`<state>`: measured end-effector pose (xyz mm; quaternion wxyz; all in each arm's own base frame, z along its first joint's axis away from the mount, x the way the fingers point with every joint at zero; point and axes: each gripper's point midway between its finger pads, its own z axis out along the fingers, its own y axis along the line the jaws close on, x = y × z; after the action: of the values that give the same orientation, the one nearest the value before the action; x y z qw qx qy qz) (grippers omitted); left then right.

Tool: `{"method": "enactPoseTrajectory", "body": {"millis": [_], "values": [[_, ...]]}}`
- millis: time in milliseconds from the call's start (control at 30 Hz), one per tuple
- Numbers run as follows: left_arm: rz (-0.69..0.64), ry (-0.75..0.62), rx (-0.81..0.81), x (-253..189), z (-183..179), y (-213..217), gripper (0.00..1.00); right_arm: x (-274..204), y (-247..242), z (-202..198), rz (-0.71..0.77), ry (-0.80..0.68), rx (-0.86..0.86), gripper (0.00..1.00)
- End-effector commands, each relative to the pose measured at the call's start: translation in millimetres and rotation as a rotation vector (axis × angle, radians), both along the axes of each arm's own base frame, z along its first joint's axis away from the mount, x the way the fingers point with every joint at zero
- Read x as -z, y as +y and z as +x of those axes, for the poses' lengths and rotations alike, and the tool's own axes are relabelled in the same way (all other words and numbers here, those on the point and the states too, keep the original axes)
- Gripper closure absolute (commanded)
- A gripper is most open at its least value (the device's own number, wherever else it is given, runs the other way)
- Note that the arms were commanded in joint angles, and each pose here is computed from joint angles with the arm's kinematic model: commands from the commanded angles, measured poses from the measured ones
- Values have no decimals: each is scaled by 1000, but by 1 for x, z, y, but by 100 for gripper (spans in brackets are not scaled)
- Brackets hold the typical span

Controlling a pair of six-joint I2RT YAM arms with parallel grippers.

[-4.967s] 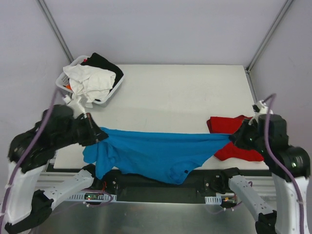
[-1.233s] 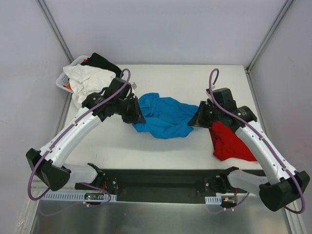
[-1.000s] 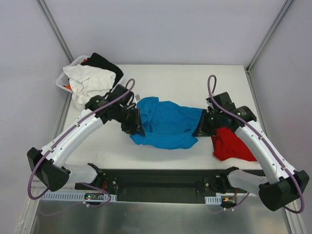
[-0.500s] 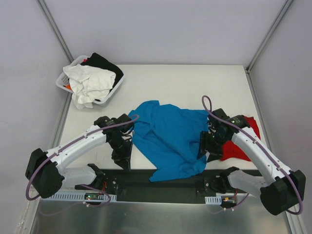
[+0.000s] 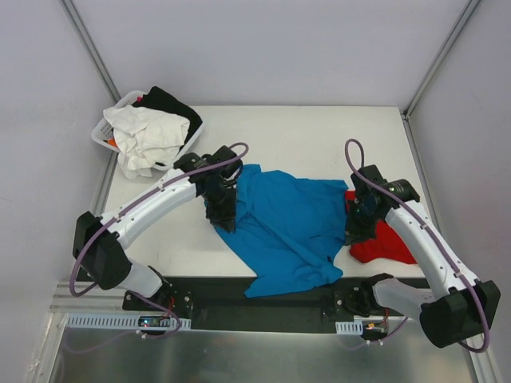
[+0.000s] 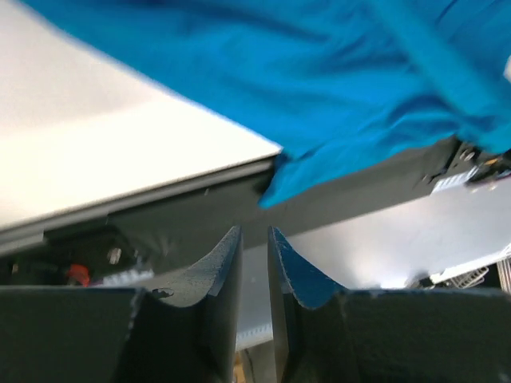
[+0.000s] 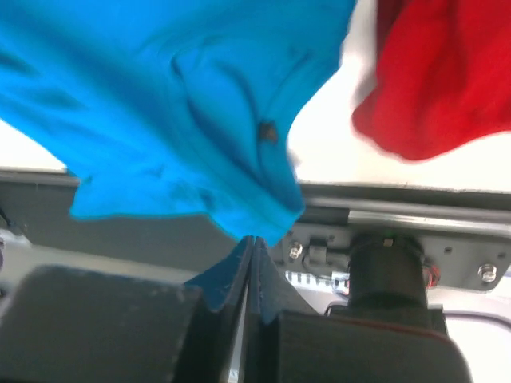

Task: Fold and stack the t-shirts
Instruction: Flatten the tshirt out

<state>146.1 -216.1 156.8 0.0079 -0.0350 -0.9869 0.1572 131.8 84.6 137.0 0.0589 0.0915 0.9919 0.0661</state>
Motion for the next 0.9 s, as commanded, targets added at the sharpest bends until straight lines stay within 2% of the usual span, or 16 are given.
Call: {"method": "enactPoseTrajectory", "body": {"millis": [0,67,133,300,367,467,533,667,867], "values": [[-14,-77,55,12,33,-24,82,27,-12,23,-58,1,37,99],[-53,-128,69,13,50,-39,87,29,-12,38,-57,-31,41,99],[-53,-118,81,25,61,-50,89,38,-25,47,-69,11,105,99],[-148,-119,110,20,85,-87,89,54,-57,67,149,23,373,99],[-174,-140,119,13,92,-95,88,58,-58,77,213,53,389,99],[-164,-133,139,24,98,-99,87,53,-69,99,194,40,361,99],[-144,-121,145,39,101,-101,88,49,-81,112,217,16,413,99],[-159,-117,139,49,113,-110,88,48,-75,132,401,-28,506,99],[-196,-95,119,49,121,-124,88,79,-55,124,517,-5,526,99]]}}
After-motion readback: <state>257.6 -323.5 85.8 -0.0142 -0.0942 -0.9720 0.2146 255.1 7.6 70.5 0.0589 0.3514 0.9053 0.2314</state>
